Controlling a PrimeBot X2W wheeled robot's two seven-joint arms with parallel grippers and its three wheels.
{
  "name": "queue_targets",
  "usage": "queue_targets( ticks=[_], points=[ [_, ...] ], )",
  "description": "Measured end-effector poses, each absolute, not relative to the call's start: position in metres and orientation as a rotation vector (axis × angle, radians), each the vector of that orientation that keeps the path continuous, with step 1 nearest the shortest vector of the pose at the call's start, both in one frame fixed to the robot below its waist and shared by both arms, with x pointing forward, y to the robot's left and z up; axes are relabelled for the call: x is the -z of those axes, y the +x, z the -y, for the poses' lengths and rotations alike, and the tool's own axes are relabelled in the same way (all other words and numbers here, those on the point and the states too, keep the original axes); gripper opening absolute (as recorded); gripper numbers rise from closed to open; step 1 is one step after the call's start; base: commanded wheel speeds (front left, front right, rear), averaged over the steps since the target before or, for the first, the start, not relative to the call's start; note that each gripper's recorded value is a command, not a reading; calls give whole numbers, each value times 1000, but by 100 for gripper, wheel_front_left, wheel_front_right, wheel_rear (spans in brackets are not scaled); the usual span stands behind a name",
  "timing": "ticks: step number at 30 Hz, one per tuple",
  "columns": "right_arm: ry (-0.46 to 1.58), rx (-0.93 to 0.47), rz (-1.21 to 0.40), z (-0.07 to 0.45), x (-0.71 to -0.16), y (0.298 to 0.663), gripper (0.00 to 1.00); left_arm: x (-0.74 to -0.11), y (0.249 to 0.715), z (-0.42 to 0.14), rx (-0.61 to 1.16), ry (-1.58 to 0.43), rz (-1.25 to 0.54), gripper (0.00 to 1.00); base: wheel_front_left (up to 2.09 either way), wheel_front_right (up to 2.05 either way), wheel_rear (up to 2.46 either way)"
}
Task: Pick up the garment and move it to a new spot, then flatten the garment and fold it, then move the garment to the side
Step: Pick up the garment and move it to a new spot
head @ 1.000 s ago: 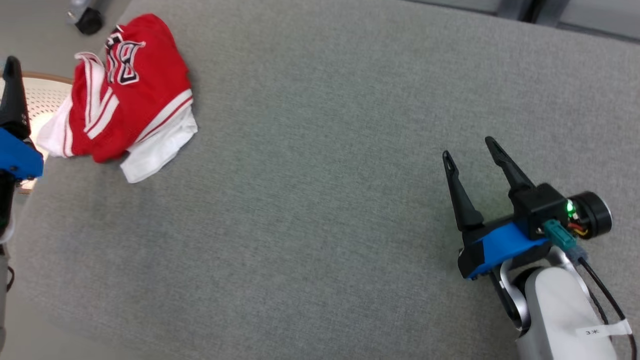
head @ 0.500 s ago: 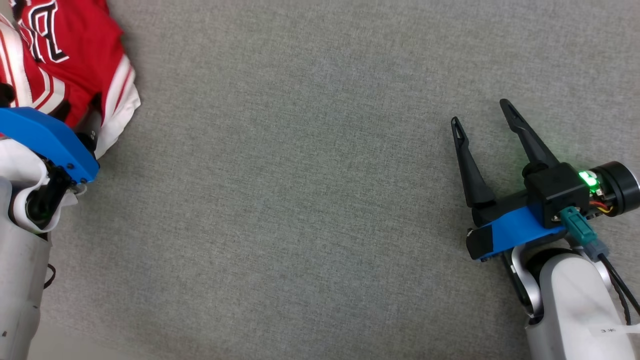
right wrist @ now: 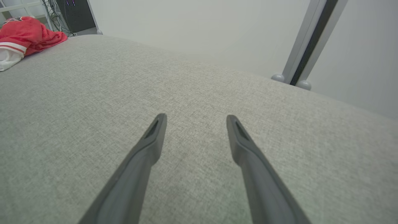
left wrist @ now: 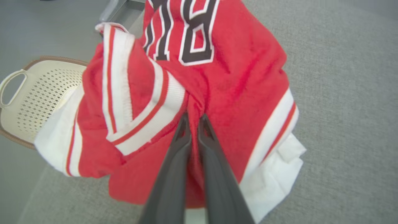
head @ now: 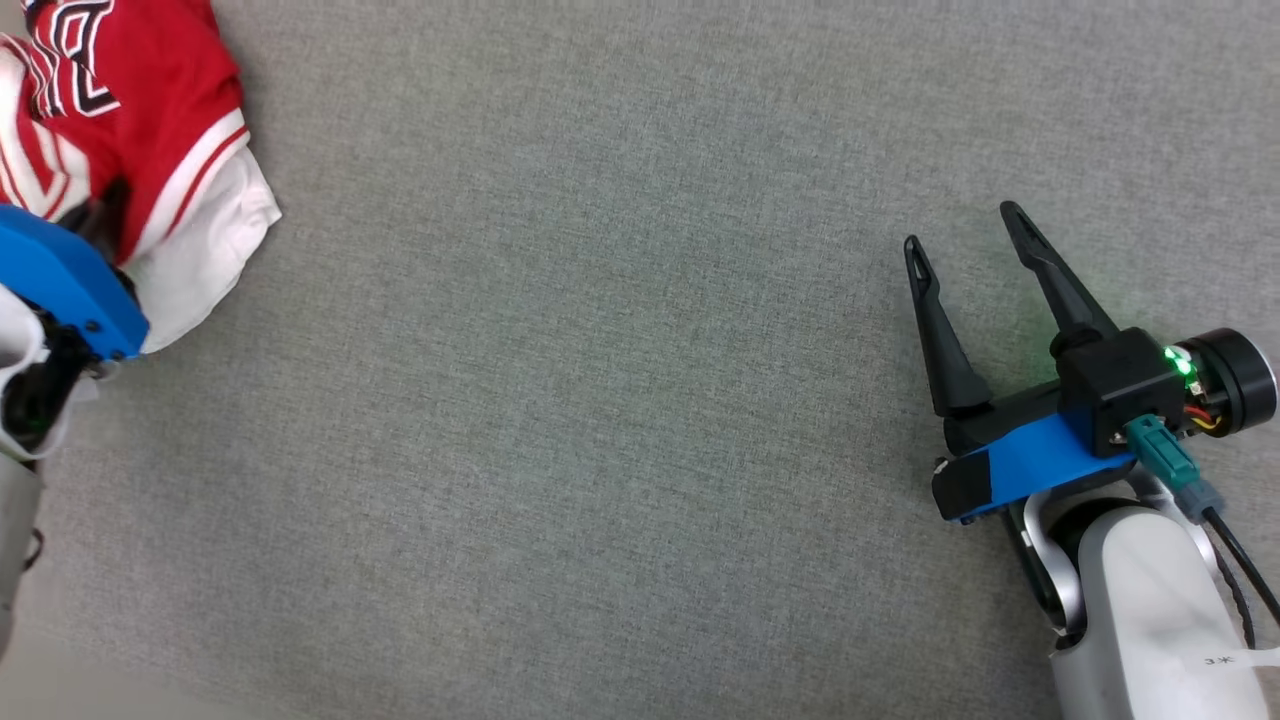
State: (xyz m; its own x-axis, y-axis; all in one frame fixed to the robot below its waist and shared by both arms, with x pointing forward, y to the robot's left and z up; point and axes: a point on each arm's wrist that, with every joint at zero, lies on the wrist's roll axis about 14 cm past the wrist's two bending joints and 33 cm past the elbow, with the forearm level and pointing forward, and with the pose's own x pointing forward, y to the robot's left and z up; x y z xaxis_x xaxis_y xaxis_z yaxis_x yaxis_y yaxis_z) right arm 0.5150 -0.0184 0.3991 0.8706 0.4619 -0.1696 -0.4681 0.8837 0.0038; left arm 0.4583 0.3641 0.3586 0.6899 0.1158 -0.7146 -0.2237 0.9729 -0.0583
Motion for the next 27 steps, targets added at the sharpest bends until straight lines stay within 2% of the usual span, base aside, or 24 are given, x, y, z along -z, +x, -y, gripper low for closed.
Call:
queue_targets(
  ticks=[10, 16, 21, 27],
  points=[
    [3, -469, -113, 25, -425, 510, 100, -425, 474, -390, -174, 9, -614, 0, 0, 0, 0],
    [41, -431, -70, 40, -446, 500, 100, -481, 492, -383, -105, 114, -490, 0, 0, 0, 0],
    [64, -363, -47, 67, -459, 485, 100, -540, 512, -351, 12, 202, -359, 0, 0, 0, 0],
    [77, -235, -34, 116, -469, 459, 100, -605, 531, -265, 235, 262, -187, 0, 0, 0, 0]
  ],
)
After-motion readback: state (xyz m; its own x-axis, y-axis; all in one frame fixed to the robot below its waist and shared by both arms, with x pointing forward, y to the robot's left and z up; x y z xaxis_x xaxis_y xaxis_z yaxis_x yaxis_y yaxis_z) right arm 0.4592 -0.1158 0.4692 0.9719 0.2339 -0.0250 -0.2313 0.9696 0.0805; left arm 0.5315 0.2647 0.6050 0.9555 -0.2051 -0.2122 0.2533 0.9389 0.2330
